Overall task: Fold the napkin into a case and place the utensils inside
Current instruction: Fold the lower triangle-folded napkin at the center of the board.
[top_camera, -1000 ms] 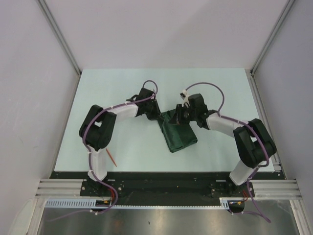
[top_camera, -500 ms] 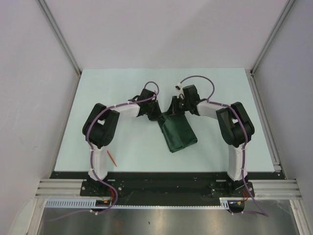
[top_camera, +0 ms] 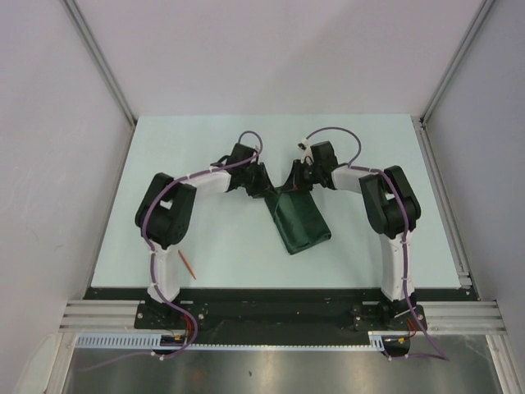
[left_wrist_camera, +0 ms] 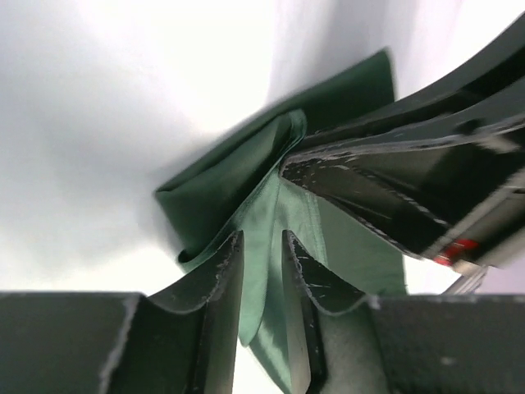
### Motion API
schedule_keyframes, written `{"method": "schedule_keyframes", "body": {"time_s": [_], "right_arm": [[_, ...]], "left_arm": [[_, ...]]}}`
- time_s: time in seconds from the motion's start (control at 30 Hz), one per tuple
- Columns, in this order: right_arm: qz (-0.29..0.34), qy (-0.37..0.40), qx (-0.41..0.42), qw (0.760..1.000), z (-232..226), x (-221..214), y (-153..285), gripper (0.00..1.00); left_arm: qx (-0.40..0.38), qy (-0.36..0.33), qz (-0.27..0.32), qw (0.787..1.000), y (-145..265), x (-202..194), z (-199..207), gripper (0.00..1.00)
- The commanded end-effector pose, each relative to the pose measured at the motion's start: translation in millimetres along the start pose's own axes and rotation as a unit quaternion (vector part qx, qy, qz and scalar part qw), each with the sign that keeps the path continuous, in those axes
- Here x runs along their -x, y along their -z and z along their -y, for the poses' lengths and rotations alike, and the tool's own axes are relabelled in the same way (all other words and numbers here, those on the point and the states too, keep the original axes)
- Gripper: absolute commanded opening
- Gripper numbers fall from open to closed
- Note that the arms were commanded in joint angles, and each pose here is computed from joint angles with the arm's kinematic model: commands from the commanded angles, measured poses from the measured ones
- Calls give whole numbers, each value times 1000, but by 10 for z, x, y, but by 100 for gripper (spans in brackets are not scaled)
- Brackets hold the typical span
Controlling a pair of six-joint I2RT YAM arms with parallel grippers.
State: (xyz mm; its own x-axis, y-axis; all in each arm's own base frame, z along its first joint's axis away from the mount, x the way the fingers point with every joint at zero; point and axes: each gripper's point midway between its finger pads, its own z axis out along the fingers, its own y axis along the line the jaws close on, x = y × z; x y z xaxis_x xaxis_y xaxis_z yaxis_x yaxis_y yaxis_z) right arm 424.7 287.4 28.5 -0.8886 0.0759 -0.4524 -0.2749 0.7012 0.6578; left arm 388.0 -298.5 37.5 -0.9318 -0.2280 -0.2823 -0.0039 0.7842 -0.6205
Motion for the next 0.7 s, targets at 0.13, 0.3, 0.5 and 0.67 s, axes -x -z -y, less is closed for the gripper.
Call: {"method": "schedule_keyframes", "body": {"time_s": [0.13,0.3,0.5,0.67], "right_arm": [[11,14,10,1000,-9,167,-6,20],[15,17,13,1000,-54,199,25,20],[16,21,14,1000,-146,240,114,21],[20,26,12,999,-215,305,199,24]], "left_arm": [[-43,26,44,998,382,360,87,27],[-70,32,35,996,338,295,149,21],[-73,24,29,997,322,248,185,21],[-47,1,42,998,379,243,160,25]]}}
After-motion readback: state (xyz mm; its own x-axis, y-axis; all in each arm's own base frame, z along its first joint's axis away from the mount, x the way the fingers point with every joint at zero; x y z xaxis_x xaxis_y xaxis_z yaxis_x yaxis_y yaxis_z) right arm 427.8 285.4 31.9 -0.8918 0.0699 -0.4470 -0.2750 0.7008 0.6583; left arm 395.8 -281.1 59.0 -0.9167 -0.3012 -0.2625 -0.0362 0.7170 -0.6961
